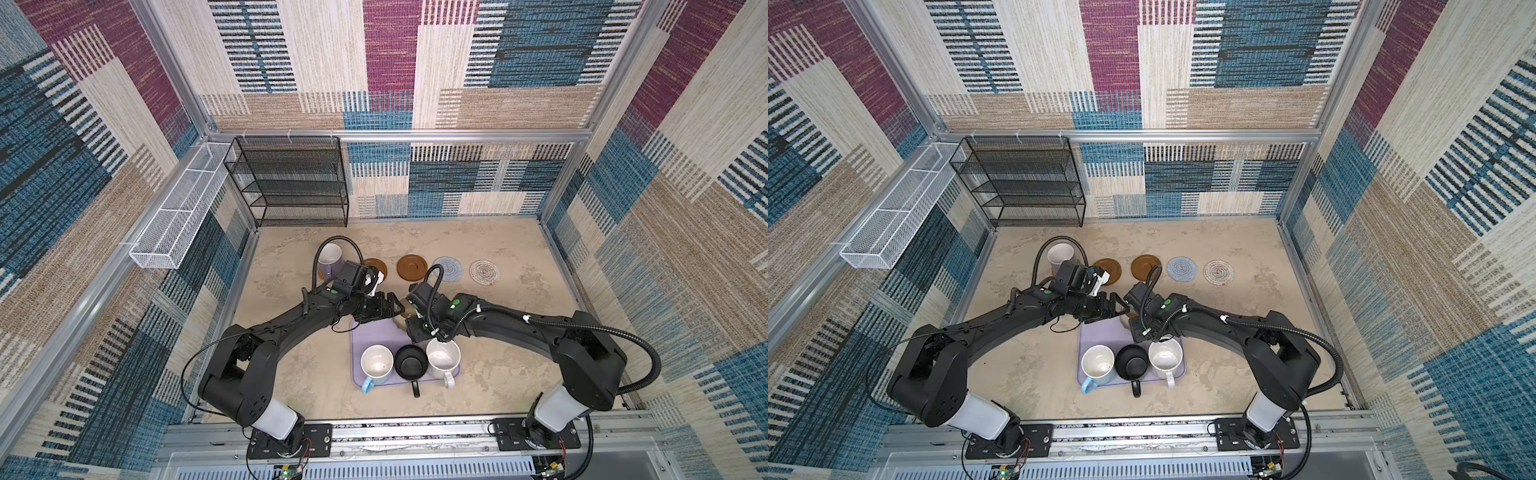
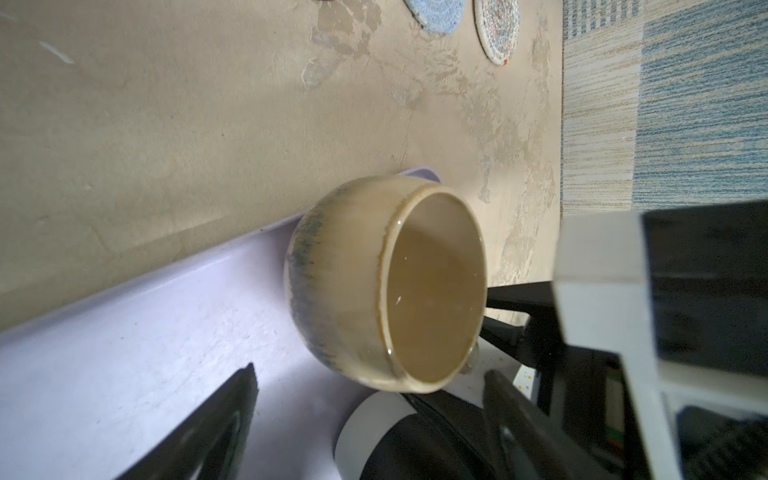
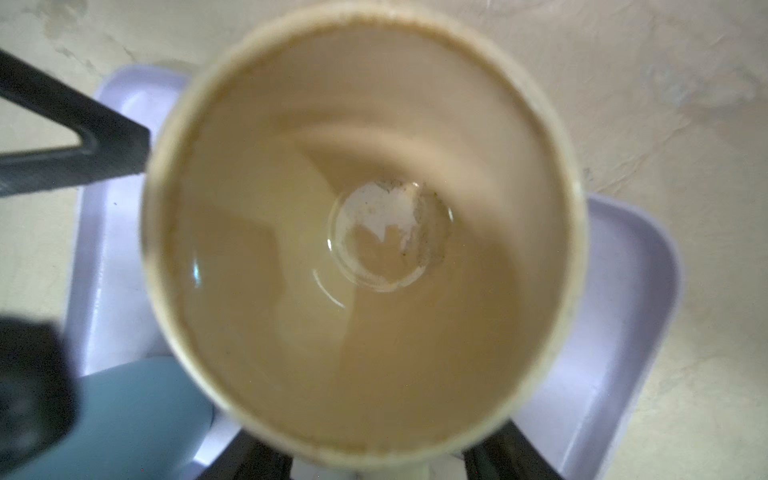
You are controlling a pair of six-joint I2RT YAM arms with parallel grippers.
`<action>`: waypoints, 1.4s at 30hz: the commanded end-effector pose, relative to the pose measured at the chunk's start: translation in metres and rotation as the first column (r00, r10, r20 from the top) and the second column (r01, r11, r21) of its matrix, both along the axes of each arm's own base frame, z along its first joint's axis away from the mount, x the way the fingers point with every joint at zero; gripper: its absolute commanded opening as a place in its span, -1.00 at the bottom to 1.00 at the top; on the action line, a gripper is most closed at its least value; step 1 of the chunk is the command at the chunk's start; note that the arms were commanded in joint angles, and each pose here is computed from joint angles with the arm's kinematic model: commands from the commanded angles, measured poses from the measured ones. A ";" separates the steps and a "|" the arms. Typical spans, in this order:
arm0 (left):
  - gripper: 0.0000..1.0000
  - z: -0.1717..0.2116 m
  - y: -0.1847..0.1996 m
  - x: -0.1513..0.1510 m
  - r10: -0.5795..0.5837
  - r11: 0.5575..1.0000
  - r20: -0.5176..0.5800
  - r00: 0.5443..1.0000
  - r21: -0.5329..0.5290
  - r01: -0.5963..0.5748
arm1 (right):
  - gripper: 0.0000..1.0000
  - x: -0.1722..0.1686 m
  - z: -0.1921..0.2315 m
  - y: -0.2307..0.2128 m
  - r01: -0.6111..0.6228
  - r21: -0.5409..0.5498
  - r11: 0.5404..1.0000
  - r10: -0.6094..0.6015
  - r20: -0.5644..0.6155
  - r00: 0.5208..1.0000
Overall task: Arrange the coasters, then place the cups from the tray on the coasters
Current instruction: 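Lift the cream drip-glazed mug up off the tray with the right gripper, then carry the cream mug with the right gripper toward the nearest brown wooden coaster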
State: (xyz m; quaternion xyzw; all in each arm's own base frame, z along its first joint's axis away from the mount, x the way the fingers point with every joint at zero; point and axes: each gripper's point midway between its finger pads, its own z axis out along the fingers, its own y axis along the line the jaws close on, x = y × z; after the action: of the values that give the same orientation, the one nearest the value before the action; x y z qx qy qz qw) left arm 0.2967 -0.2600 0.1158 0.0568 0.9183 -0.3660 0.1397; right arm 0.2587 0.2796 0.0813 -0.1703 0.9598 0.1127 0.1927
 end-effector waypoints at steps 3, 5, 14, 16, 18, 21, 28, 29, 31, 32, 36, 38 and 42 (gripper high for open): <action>0.75 0.002 -0.001 0.005 -0.003 1.000 0.023 1.000 0.002 0.003 | 0.12 0.016 0.009 0.004 -0.010 0.005 1.000 0.009 0.091 0.996; 0.75 0.002 -0.001 0.005 -0.002 1.000 0.024 1.000 0.003 0.002 | -0.07 0.015 0.008 0.005 -0.019 0.004 1.000 0.019 0.083 0.996; 0.75 0.004 -0.001 0.004 -0.003 1.000 0.022 1.000 -0.001 0.003 | -0.37 0.012 0.000 0.001 -0.026 -0.019 0.999 0.027 0.069 0.997; 0.75 0.004 -0.001 0.003 -0.003 1.000 0.024 1.000 -0.001 0.003 | -0.45 0.012 0.000 0.001 -0.026 -0.016 1.000 0.027 0.071 0.997; 0.75 0.006 0.000 0.004 -0.002 1.000 0.029 1.000 0.001 0.002 | -0.52 0.013 0.002 0.002 -0.026 -0.013 1.000 0.027 0.079 0.997; 0.75 0.008 0.000 0.003 -0.002 1.000 0.036 0.999 -0.002 0.002 | -0.66 0.013 0.007 0.004 -0.036 -0.003 0.999 0.036 0.086 0.996; 0.75 0.011 0.002 0.001 0.004 1.000 0.043 0.999 -0.001 -0.004 | -0.88 0.013 0.007 0.004 -0.047 -0.014 0.999 0.048 0.082 0.995; 0.75 0.011 0.003 0.001 0.006 1.000 0.046 0.999 -0.002 -0.006 | -0.89 0.013 0.008 0.004 -0.047 -0.013 0.999 0.048 0.083 0.995; 0.75 0.012 0.003 0.001 0.008 1.000 0.046 0.999 -0.004 -0.008 | -0.92 0.013 0.010 0.005 -0.051 -0.006 0.999 0.051 0.085 0.995; 0.75 0.013 0.003 0.001 0.010 1.000 0.050 0.999 -0.005 -0.010 | -0.94 0.012 0.012 0.005 -0.053 0.000 0.999 0.052 0.089 0.995; 0.75 0.014 0.004 0.001 0.017 1.000 0.057 0.998 -0.009 -0.016 | -1.00 0.013 0.023 0.006 -0.062 0.033 0.998 0.057 0.123 0.991; 0.75 0.015 0.004 0.002 0.021 1.000 0.060 0.998 -0.012 -0.021 | -1.00 0.013 0.028 0.006 -0.064 0.039 0.997 0.059 0.138 0.989; 0.77 0.023 0.006 0.004 0.053 0.998 0.080 0.995 -0.031 -0.051 | -1.00 0.016 0.033 0.002 -0.050 0.039 0.998 0.042 0.169 0.985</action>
State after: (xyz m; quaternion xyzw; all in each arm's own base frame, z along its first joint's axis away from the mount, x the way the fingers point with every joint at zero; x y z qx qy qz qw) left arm 0.2935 -0.2540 0.1285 0.0537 0.9149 -0.3656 0.1624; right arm 0.2590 0.2728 0.0971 -0.2058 0.9462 0.1090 0.2245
